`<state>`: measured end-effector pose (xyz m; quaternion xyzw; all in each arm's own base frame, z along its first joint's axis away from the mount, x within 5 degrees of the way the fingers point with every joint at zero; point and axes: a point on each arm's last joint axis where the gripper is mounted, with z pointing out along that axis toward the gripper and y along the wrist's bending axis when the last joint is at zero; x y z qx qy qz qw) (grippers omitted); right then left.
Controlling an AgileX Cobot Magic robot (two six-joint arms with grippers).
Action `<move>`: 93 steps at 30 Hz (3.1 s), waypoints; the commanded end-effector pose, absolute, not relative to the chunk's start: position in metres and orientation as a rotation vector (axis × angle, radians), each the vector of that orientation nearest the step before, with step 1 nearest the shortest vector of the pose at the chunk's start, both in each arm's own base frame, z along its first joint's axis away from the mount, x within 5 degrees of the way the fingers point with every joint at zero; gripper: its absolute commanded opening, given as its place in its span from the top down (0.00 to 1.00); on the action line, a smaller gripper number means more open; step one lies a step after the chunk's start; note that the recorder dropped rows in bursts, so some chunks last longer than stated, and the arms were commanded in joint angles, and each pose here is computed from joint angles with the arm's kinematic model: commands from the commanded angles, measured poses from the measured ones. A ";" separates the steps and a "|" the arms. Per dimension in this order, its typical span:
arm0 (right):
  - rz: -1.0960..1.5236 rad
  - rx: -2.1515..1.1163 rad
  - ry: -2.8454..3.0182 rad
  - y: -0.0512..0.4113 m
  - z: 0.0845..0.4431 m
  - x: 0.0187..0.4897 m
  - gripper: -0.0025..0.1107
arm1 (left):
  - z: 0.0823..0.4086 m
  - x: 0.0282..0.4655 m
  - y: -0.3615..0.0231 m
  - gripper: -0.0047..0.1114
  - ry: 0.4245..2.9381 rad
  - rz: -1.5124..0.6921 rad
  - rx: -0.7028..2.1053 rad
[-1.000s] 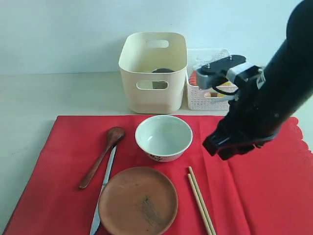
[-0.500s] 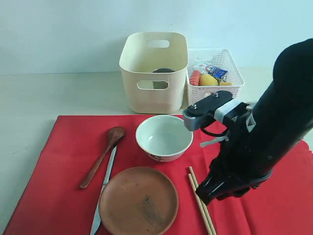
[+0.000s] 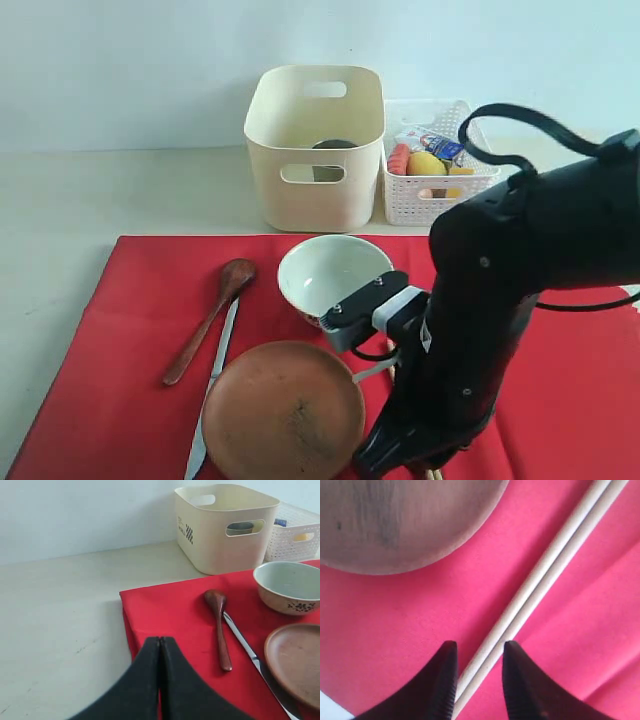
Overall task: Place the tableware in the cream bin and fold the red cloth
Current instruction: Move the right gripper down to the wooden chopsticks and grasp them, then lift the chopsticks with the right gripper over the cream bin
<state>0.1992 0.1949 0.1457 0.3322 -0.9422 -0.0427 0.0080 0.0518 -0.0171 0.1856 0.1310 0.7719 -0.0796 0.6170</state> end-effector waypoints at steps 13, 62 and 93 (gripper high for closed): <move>0.026 0.953 -2.956 0.193 0.117 0.207 0.70 | 0.186 0.052 -0.017 0.96 1.768 -0.180 0.297; -0.103 1.143 -3.344 0.161 0.242 0.196 0.98 | 0.186 0.052 -0.017 0.96 1.768 -0.180 0.297; -0.849 1.116 -4.291 0.196 0.315 0.399 0.98 | 0.186 0.052 -0.017 0.96 1.768 -0.180 0.297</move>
